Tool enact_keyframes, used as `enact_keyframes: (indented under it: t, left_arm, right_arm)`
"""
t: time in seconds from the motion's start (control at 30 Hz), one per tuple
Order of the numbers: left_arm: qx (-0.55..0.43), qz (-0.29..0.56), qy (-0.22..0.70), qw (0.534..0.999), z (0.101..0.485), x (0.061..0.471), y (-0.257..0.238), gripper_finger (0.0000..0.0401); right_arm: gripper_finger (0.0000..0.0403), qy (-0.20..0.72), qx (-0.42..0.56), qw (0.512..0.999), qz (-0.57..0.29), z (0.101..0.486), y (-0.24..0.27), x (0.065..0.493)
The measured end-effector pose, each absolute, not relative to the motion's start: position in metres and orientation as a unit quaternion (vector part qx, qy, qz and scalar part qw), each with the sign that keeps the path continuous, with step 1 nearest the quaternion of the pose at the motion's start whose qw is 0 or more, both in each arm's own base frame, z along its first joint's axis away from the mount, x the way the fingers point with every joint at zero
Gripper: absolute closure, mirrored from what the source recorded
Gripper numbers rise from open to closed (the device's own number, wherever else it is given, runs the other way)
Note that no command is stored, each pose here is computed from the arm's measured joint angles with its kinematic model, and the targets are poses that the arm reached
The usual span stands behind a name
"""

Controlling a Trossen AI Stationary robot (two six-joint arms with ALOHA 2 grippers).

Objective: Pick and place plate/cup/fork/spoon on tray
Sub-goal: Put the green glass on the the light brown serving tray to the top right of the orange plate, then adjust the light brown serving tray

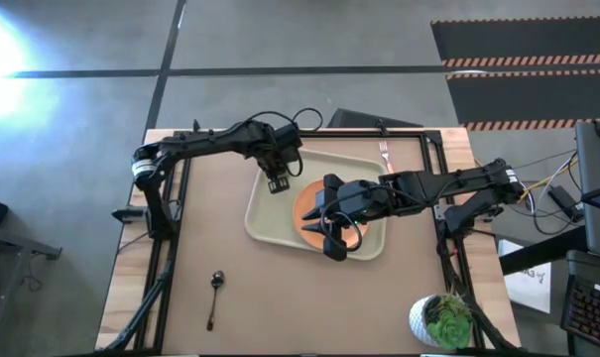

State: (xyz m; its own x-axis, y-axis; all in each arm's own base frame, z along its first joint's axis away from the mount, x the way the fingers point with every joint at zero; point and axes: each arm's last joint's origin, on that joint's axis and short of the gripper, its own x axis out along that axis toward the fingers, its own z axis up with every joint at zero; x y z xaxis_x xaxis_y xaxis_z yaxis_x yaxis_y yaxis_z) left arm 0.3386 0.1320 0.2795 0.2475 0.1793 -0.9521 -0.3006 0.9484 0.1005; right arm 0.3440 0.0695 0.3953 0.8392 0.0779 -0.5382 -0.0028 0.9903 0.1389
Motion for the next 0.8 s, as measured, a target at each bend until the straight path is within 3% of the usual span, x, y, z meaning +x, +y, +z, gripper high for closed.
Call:
enact_keyframes:
  t: [0.47, 0.8]
  left_arm:
    - [-0.041, 0.162, 0.542, 0.823, 0.316, 0.344, 0.133, 0.0358]
    - [-0.022, 0.160, 0.469, 0.868, 0.397, 0.320, 0.111, 0.0362]
  right_arm:
    - [0.0307, 0.284, 0.065, 0.956, 0.021, 0.395, 0.069, 0.344]
    - [0.0307, 0.314, 0.059, 0.948, 0.012, 0.391, 0.067, 0.340]
